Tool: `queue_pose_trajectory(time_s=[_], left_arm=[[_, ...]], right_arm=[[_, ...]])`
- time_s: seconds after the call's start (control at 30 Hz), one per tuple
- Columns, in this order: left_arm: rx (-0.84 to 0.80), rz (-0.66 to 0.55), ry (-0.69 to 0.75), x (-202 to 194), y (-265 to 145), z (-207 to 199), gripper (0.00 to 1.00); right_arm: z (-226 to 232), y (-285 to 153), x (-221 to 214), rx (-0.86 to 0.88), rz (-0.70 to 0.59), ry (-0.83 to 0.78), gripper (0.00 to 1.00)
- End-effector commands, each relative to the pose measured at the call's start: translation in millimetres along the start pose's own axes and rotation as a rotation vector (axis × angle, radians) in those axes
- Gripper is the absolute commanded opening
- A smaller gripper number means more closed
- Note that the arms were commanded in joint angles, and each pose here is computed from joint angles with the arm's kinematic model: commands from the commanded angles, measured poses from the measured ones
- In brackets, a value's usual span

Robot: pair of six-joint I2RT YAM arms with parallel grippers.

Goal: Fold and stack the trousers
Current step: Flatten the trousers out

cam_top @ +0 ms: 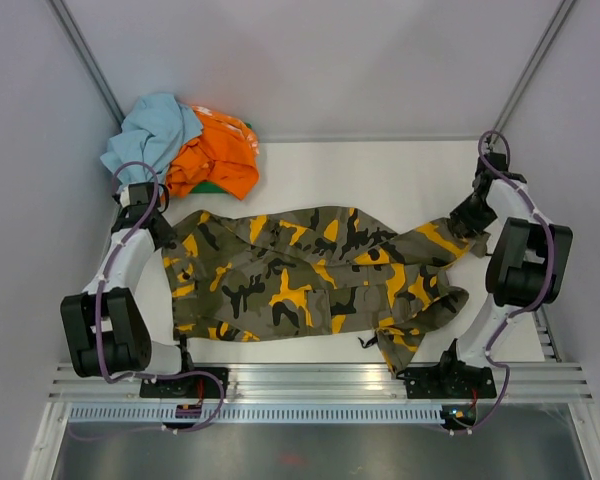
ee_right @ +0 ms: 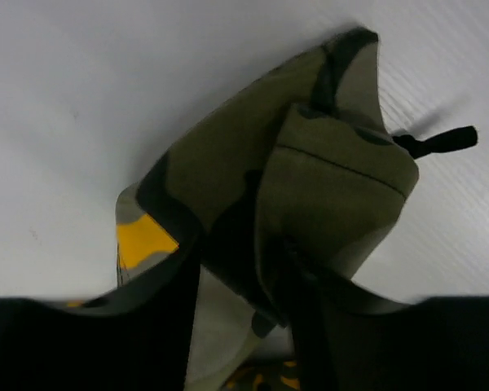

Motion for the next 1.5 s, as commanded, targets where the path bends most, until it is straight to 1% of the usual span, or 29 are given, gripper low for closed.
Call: queue_pose_trajectory(time_s=[0.0, 0.03, 0.07, 0.1, 0.13, 0.17, 0.23, 0.27, 0.3, 0.33, 0.37, 0.4, 0.43, 0.47, 0.57, 0.6, 0.63, 0.67, 0.83, 0.9, 0.97, 1.0, 1.03, 1.07, 1.13, 1.23, 1.33, 1.4, 1.47], left_arm=[[-0.083, -0.056, 0.007, 11.1, -20.1, -4.2, 0.03], [-0.087, -0.05, 0.008, 9.2, -19.7, -4.5, 0.03], [-0.087, -0.042, 0.007, 6.3, -18.8, -4.4, 0.03], [-0.09, -0.035, 0.01, 4.4, -18.3, -4.6, 0.02], [-0.089, -0.03, 0.011, 2.6, -16.9, -4.4, 0.02], [-0.091, -0.026, 0.012, 1.4, -16.7, -5.2, 0.02], [-0.096, -0.023, 0.01, 1.0, -16.9, -6.1, 0.02], [-0.102, -0.026, 0.01, 1.3, -17.8, -6.8, 0.02], [-0.11, -0.025, 0.008, 1.4, -18.4, -7.6, 0.02], [-0.117, -0.028, 0.006, 2.1, -19.2, -8.2, 0.02], [-0.129, -0.031, 0.005, 2.8, -20.1, -9.3, 0.02], [-0.135, -0.034, 0.005, 3.4, -21.7, -9.5, 0.02], [-0.142, -0.039, 0.004, 4.7, -23.5, -10.4, 0.02], [-0.144, -0.04, 0.006, 4.7, -24.4, -9.6, 0.02], [-0.151, -0.055, 0.004, 4.8, -28.3, -8.1, 0.03], [-0.16, -0.059, 0.001, 5.2, -30.1, -8.4, 0.03], [-0.162, -0.054, 0.001, 3.4, -30.0, -8.1, 0.03], [-0.171, -0.048, 0.002, 2.1, -30.2, -8.5, 0.03], [-0.18, -0.024, 0.003, -3.5, -30.5, -7.8, 0.04], [-0.186, -0.026, 0.002, -3.7, -31.2, -8.0, 0.04], [-0.186, -0.025, 0.0, -3.5, -31.9, -7.9, 0.04], [-0.184, -0.025, 0.001, -3.4, -32.1, -7.7, 0.04], [-0.186, -0.024, -0.001, -3.7, -32.3, -7.7, 0.04], [-0.188, -0.026, -0.003, -3.9, -32.2, -7.9, 0.04], [-0.19, -0.016, -0.004, -7.0, -30.6, -7.7, 0.04], [-0.195, -0.007, -0.005, -9.6, -29.3, -7.8, 0.04], [-0.193, -0.008, -0.005, -10.3, -27.7, -7.9, 0.04], [-0.195, -0.008, -0.007, -9.5, -27.0, -8.8, 0.04], [-0.195, -0.012, -0.008, -8.7, -27.6, -8.8, 0.05]], right_arm=[[25.7, -72.4, 17.8, 0.307, -0.132, -0.072, 0.57], [27.7, -84.4, 17.1, 0.329, -0.15, -0.103, 0.74], [26.0, -100.4, 15.9, 0.338, -0.187, -0.148, 0.86], [28.8, -111.0, 5.4, 0.334, -0.186, -0.206, 0.95], [31.0, -122.5, 1.9, 0.339, -0.205, -0.247, 0.98], [28.4, -138.9, -1.6, 0.343, -0.249, -0.3, 0.98], [43.1, -160.3, -25.6, 0.438, -0.287, -0.454, 0.98], [51.9, -180.5, -37.8, 0.543, -0.347, -0.578, 0.98], [64.1, -192.4, -59.2, 0.641, -0.36, -0.699, 0.96], [66.4, -189.4, -78.5, 0.722, -0.338, -0.805, 0.92], [70.4, -203.9, -87.6, 0.833, -0.391, -0.882, 0.92], [72.7, -202.8, -105.6, 0.866, -0.41, -1.006, 0.92], [73.6, -207.5, -112.7, 0.918, -0.424, -1.066, 0.92], [76.8, -218.0, -117.4, 1.028, -0.46, -1.127, 0.91], [82.7, -212.6, -126.4, 1.128, -0.482, -1.205, 0.9], [83.5, -206.2, -139.2, 1.198, -0.43, -1.263, 0.95], [85.4, -199.7, -144.5, 1.226, -0.435, -1.345, 0.98], [88.6, -185.8, -157.2, 1.231, -0.385, -1.392, 0.98], [99.8, -156.8, -187.1, 1.176, -0.372, -1.578, 0.98], [102.6, -146.2, -200.0, 1.15, -0.329, -1.653, 0.97], [100.0, -138.6, -212.2, 1.022, -0.335, -1.755, 0.97], [93.0, -135.1, -237.7, 1.003, -0.323, -1.843, 0.97], [89.2, -132.0, -246.8, 0.982, -0.339, -1.881, 0.97], [88.4, -132.2, -256.4, 1.003, -0.371, -1.902, 0.96], [80.5, -119.2, -265.8, 0.989, -0.33, -1.898, 0.96], [80.0, -106.0, -266.7, 0.887, -0.345, -1.893, 0.96], [84.7, -98.0, -261.6, 0.786, -0.403, -1.895, 0.96], [89.6, -95.7, -254.1, 0.701, -0.495, -1.874, 0.94], [93.0, -93.7, -252.6, 0.677, -0.521, -1.884, 0.91]])
Point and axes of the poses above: each gripper's point midway between its finger pads, its own y axis out along the fingers, its own z axis along the line the jaws close on, x = y × z, the point moved 8 cm from there along -y, back along the fingers
